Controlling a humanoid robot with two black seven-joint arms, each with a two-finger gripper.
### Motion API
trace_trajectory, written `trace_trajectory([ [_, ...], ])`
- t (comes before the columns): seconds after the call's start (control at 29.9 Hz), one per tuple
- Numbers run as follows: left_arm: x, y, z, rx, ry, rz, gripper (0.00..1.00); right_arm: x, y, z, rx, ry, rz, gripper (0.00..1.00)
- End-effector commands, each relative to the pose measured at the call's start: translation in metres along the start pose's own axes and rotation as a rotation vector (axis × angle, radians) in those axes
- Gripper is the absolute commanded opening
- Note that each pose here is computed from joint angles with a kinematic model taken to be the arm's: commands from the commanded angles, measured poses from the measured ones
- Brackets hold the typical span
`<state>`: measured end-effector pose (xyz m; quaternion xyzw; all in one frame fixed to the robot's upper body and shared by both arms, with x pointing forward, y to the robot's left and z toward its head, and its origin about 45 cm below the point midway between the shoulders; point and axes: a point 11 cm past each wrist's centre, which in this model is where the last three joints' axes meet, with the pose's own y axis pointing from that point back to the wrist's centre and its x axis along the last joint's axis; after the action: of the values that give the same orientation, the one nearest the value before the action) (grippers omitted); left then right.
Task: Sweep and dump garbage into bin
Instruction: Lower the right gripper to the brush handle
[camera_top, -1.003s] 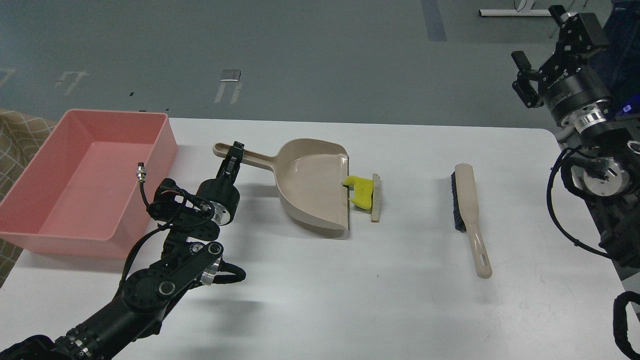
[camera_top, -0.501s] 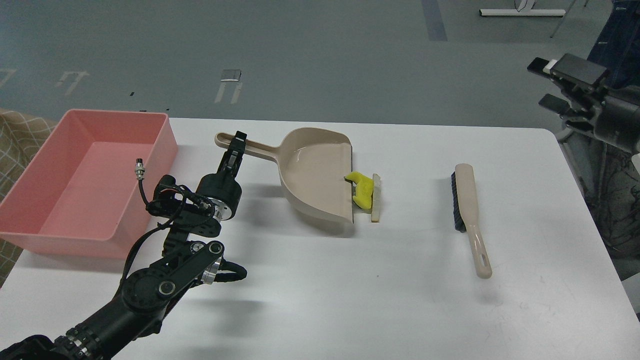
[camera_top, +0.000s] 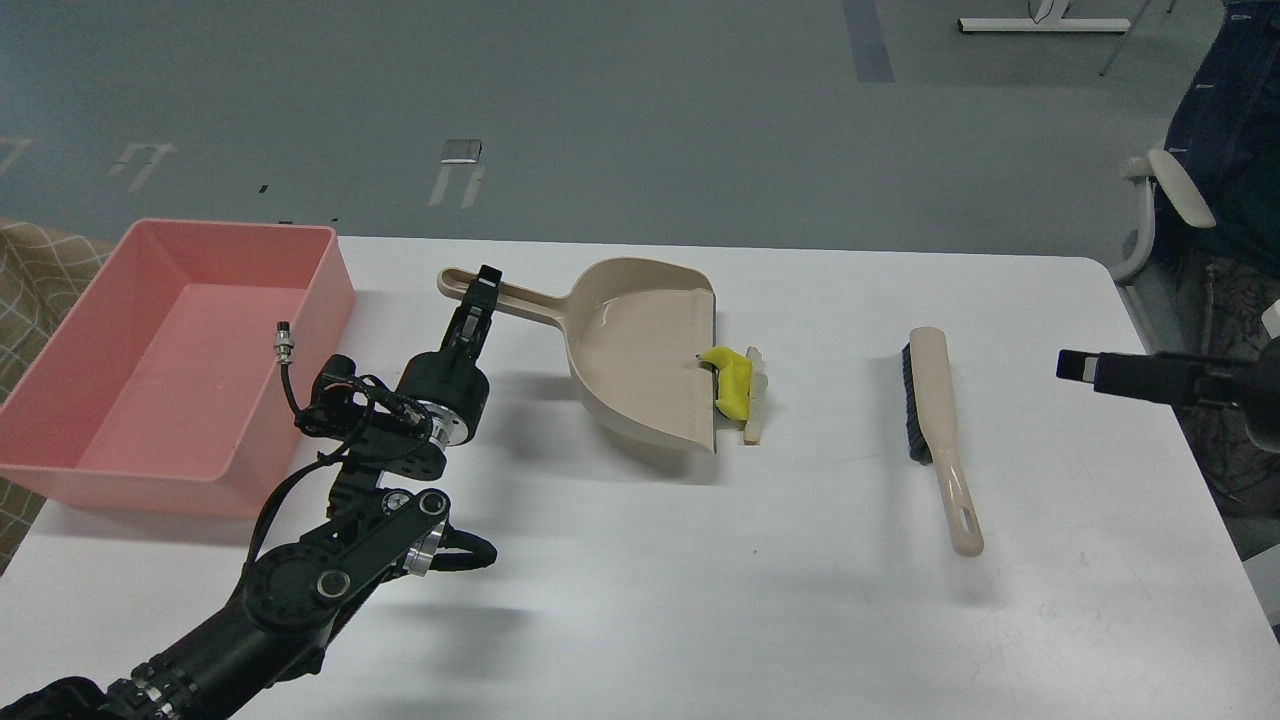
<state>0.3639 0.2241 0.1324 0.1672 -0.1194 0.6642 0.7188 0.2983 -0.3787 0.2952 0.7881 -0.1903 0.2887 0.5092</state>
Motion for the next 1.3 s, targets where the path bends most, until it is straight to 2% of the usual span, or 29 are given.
trace_trajectory([
  [0.0, -0.001, 0.001, 0.003, -0.009, 0.006, -0.005, 0.0, -0.013, -0.005, 0.004, -0.034, 0.076, -0.048, 1.0],
  [0.27, -0.006, 0.005, 0.002, -0.015, 0.002, -0.024, 0.0, -0.042, -0.034, 0.0, -0.043, 0.065, -0.119, 0.98],
  [0.47, -0.01, 0.007, 0.002, -0.022, -0.011, -0.042, 0.0, -0.052, -0.052, -0.009, -0.021, 0.052, -0.138, 0.87],
  [0.57, -0.01, 0.008, 0.001, -0.02, -0.011, -0.042, 0.0, -0.065, -0.059, -0.006, -0.038, 0.035, -0.162, 0.85],
  [0.77, -0.009, 0.009, 0.0, -0.017, -0.012, -0.041, 0.0, -0.072, -0.078, -0.012, -0.017, 0.013, -0.172, 0.85],
  [1.1, -0.009, 0.01, 0.0, -0.017, -0.011, -0.042, 0.0, -0.078, -0.087, -0.017, -0.017, 0.008, -0.182, 0.85],
  [1.27, -0.008, 0.01, 0.0, -0.019, -0.012, -0.04, 0.0, -0.079, -0.09, -0.016, -0.023, 0.004, -0.184, 0.77],
])
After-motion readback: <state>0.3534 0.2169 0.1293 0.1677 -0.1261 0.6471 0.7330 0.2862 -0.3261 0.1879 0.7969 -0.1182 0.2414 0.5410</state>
